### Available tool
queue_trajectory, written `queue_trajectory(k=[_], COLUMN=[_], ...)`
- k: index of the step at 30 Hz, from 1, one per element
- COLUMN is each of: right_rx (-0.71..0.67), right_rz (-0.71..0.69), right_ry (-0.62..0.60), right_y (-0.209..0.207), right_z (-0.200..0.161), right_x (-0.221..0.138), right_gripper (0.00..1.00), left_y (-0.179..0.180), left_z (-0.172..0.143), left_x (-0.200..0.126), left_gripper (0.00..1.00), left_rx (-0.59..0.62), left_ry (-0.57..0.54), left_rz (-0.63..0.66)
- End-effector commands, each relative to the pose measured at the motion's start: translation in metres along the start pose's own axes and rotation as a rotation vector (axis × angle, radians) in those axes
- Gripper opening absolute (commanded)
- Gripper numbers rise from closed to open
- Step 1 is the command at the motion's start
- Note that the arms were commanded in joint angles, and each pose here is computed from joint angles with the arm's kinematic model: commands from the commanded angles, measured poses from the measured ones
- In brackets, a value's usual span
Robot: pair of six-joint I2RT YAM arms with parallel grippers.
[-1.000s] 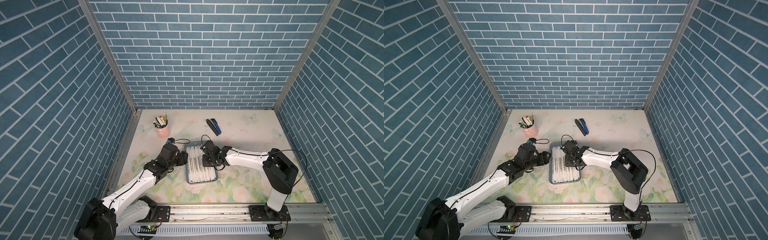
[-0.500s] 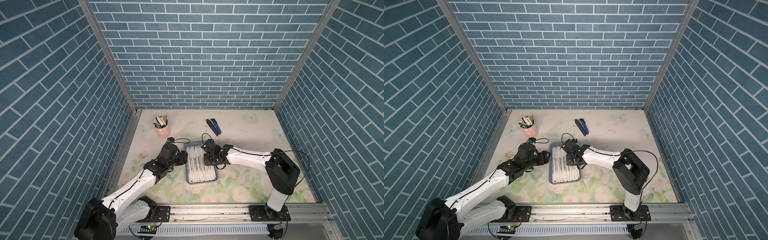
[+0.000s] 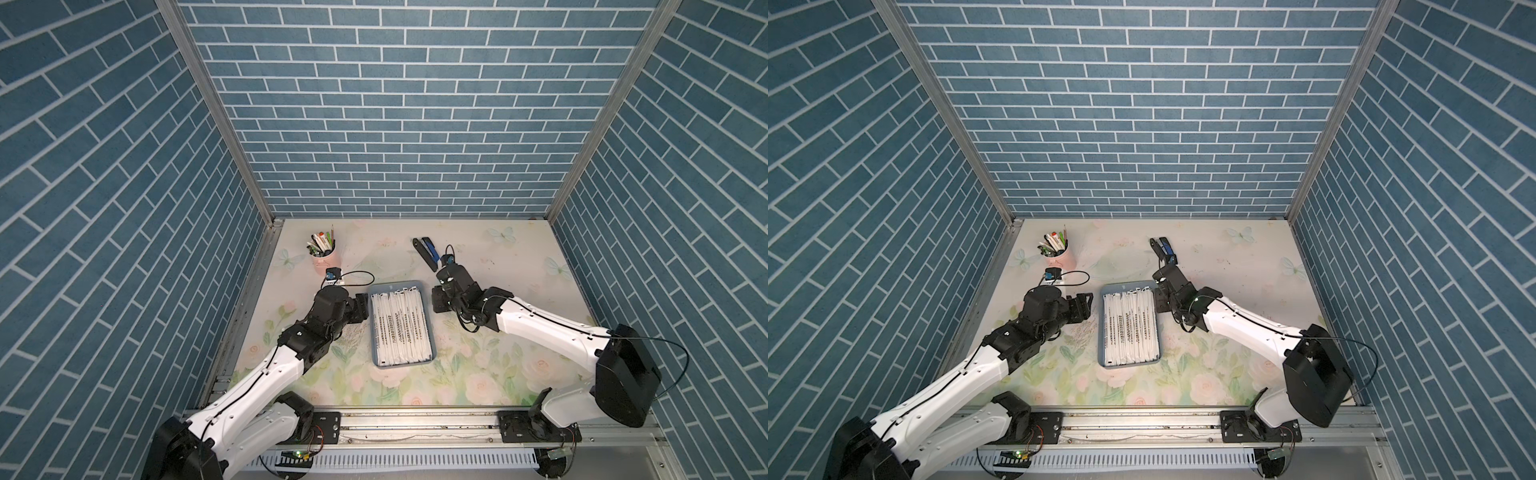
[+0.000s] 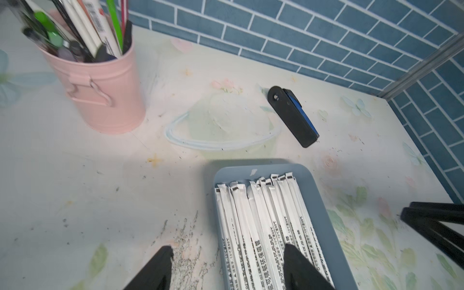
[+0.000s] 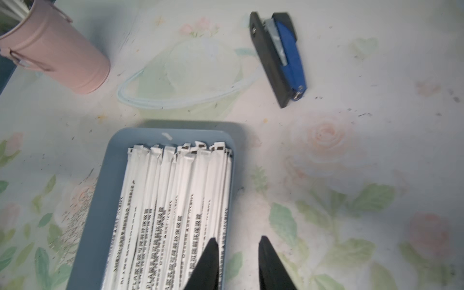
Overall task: Put the straws into the storage box
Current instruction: Place the straw in the storage box, then reset both arms
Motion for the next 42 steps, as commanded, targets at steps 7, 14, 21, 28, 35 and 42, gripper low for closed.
queue_trajectory(k=[7,14,21,28,35,42], right_rx=[0.027,0.047,0.088,0.101,0.025,0.019], right_rz=[-0.040,-0.065,-0.159,-0.236,-0.426,-0.558], right_ry=[-0.125,-0.141,-0.302,-0.556,-0.704,-0.868], right_y=[-0.052,-0.066,-0.111,-0.157,-0.197,-0.231], right_z=[0.039,0.038,0.049,0.072,0.063,0.035], right_x=[-0.016,-0.017,-0.026,-0.052,-0.071,-0.061], right_gripper=[0.31,0.32,0.42,0.51,0.59,0.60], left_y=[0.014,0.016,0.040,0.046,0.075,0.105], left_z=[0.029,0.029,0.039,0.051,0.041,0.001], left_x=[-0.010,-0.010,-0.013,-0.003,-0.013,-0.016], left_gripper=[0.73,0.73,0.73,0.73,0.74,0.75], left_rx=[0.051,0.060,0.006,-0.017,-0.025,0.001], left_ry=[-0.115,-0.116,-0.240,-0.309,-0.367,-0.380], left_rz=[0.123,0.134,0.317,0.393,0.636,0.845])
Point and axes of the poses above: each gripper's point midway between its finger pads, its own x axis out along the fingers, its own y axis along the line the jaws close on, z = x × y, the point moved 5 cm from there along -x, back along the fingers, and after that the axes turned 13 degrees about x, right-handed, at the moved point
